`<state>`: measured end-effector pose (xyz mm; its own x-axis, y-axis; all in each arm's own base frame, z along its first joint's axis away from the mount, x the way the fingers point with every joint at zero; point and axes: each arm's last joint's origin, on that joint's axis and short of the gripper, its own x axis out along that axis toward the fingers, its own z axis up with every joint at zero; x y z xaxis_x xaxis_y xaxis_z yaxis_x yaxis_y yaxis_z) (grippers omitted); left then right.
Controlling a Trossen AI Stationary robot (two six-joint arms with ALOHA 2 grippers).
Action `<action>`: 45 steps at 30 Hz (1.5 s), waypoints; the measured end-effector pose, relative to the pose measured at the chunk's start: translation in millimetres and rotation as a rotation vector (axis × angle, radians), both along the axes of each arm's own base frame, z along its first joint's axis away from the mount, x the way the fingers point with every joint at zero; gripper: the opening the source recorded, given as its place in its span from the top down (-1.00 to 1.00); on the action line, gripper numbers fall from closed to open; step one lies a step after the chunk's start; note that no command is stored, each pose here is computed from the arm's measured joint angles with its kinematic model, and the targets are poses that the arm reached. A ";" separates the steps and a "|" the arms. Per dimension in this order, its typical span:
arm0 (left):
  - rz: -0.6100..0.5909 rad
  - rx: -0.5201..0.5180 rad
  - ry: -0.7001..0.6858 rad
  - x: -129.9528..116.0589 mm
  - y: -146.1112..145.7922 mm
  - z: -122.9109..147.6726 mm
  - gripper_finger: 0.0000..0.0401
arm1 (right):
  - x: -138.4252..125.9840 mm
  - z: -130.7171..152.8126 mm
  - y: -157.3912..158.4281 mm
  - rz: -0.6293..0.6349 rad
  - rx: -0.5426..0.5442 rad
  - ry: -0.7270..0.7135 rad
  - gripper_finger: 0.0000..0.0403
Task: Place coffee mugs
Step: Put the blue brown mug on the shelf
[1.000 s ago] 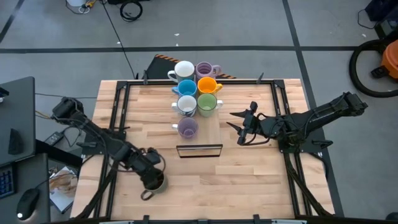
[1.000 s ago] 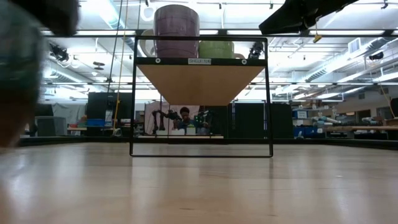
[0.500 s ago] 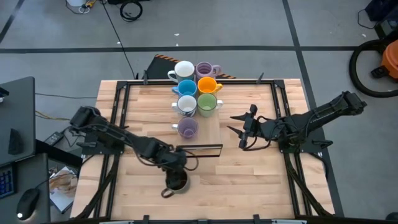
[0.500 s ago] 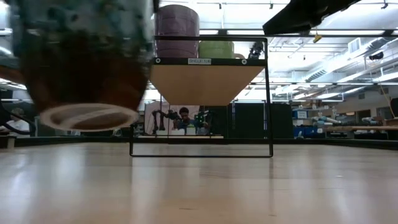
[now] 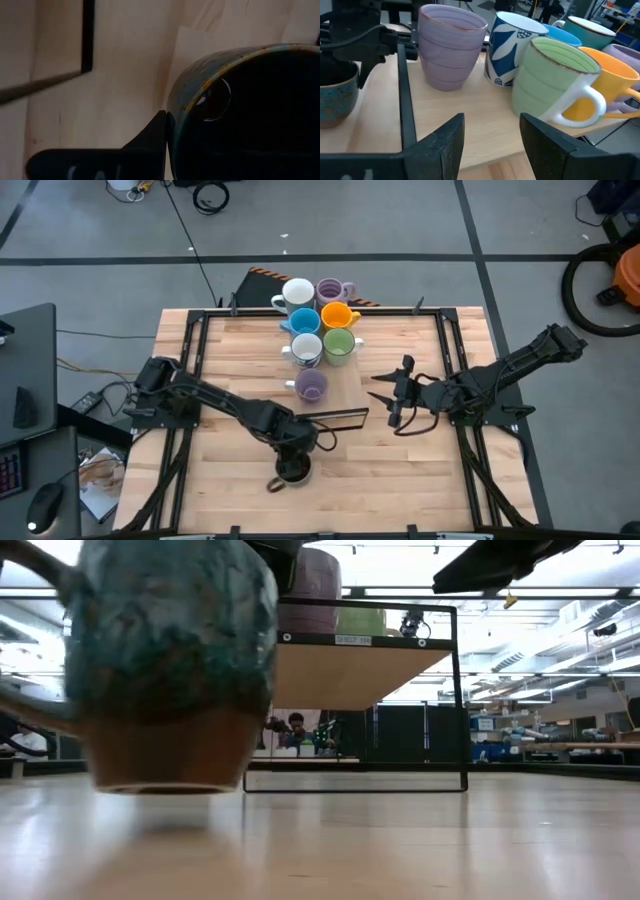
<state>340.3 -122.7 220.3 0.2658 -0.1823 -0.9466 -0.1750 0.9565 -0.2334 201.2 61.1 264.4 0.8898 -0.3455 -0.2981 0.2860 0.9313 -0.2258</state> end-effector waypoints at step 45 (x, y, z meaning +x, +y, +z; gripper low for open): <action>-0.086 0.089 -0.068 -23.7 -37.4 78.7 0.76 | 53.4 -65.7 -62.3 -0.007 0.333 0.272 0.02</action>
